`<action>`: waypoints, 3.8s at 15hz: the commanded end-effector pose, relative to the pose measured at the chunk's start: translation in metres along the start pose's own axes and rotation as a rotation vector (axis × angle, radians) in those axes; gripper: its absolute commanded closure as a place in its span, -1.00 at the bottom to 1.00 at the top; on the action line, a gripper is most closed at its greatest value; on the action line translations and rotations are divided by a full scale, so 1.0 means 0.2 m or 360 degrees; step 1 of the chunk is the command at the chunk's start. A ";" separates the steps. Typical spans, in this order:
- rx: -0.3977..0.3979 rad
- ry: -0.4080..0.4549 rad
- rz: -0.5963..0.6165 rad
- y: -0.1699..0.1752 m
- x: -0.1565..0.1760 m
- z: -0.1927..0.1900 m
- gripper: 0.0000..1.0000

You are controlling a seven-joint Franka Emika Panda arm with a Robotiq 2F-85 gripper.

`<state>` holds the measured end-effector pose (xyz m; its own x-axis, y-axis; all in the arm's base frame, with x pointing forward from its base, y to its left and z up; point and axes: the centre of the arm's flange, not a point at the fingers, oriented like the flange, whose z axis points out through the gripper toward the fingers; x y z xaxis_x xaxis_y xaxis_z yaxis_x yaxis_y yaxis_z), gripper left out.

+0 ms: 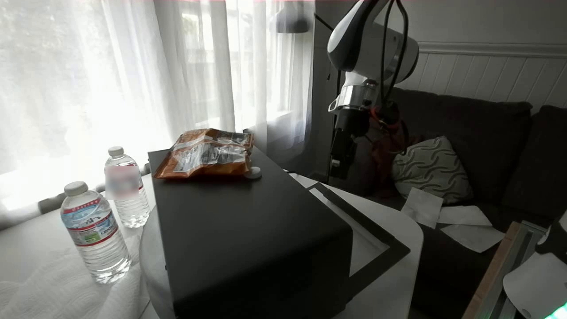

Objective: Close the oven door

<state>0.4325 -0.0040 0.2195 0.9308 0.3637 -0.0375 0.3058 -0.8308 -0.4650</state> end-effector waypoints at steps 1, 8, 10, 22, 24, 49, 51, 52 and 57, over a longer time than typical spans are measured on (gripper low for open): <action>0.0133 0.0019 0.0009 0.15 0.09 0.04 -1.00; 0.0352 0.0055 0.0012 0.29 0.20 0.13 -1.00; 0.0390 0.0046 0.0008 0.31 0.22 0.15 -1.00; 0.0534 -0.0019 0.0004 0.31 0.25 0.18 -1.00; 0.0536 -0.0021 0.0021 0.33 0.24 0.18 -1.00; 0.0660 0.0082 -0.0523 -0.09 0.13 -0.09 -1.00; 0.0624 0.0081 -0.0646 -0.15 0.14 -0.09 -1.00; 0.0618 0.0084 -0.0700 -0.18 0.14 -0.10 -1.00; 0.0496 0.0124 -0.0990 -0.32 0.16 -0.12 -1.00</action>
<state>0.4648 0.0387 0.2553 0.6841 0.6601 0.3104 0.6445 -0.3477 -0.6810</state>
